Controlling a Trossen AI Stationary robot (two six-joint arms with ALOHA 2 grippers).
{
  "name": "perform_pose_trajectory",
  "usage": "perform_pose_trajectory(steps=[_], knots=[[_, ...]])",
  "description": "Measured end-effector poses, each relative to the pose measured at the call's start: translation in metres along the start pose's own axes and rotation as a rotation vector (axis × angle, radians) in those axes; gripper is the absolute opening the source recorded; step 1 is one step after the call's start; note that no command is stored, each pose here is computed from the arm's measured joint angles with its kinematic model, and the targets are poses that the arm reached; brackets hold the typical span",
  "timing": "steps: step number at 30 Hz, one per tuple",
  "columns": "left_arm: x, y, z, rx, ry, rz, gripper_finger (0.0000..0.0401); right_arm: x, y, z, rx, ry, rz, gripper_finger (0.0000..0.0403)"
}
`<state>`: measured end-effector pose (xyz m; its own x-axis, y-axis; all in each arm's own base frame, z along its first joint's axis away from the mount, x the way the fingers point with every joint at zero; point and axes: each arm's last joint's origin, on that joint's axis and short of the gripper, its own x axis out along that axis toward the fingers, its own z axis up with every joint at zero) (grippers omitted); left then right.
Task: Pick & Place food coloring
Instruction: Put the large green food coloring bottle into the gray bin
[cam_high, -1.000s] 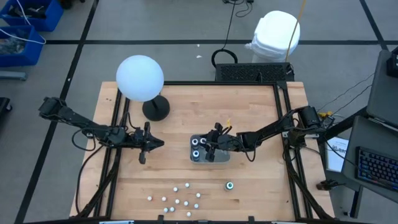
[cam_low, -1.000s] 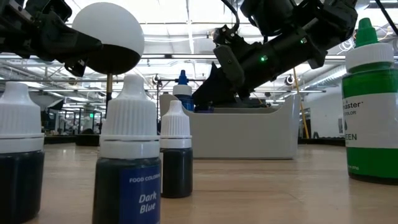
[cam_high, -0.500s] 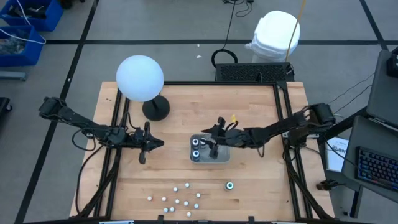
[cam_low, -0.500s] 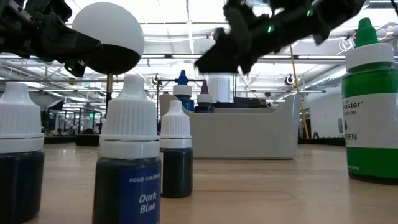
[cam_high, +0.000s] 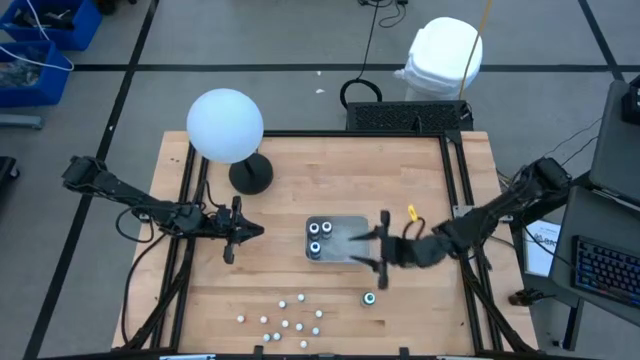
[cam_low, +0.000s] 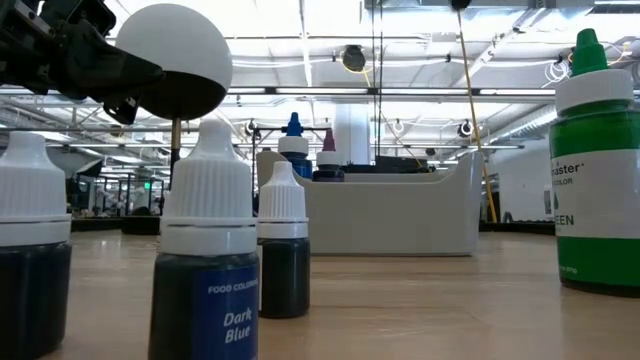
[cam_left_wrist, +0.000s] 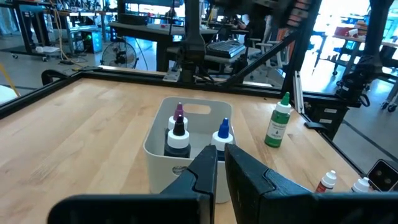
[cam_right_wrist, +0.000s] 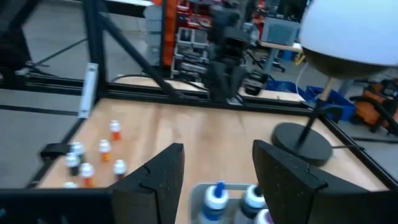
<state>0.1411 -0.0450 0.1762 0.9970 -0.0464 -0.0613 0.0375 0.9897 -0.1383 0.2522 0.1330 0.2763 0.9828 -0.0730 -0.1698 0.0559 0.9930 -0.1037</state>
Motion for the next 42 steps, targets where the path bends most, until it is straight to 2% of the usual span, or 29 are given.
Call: perform_pose_trajectory(steps=[7, 13, 19, 25, 30, 36, 42], knots=[[0.0, 0.0, 0.001, 0.009, -0.01, -0.001, 0.0037, -0.015, 0.058, 0.008, -0.059, -0.019, 0.056, 0.0182], [0.0, 0.0, 0.003, 0.048, -0.028, -0.002, 0.0037, -0.017, 0.107, 0.01, -0.125, 0.038, -0.006, 0.0183], [0.0, 0.0, 0.003, 0.049, -0.03, 0.014, 0.0037, -0.017, 0.14, 0.003, -0.156, 0.07, 0.039, 0.0183], [0.0, 0.0, 0.003, 0.036, -0.031, 0.014, 0.0037, -0.022, 0.144, -0.02, -0.161, 0.116, 0.07, 0.0197], [0.0, 0.0, 0.003, 0.036, -0.031, 0.014, 0.0037, -0.013, 0.13, -0.043, -0.111, 0.169, 0.021, 0.0239], [0.0, 0.0, 0.003, 0.037, -0.03, 0.014, 0.0037, -0.007, 0.119, -0.059, -0.147, 0.196, -0.011, 0.0292], [0.0, 0.0, 0.002, 0.04, -0.023, 0.015, 0.0037, -0.013, 0.118, -0.074, -0.113, 0.159, 0.015, 0.03]])
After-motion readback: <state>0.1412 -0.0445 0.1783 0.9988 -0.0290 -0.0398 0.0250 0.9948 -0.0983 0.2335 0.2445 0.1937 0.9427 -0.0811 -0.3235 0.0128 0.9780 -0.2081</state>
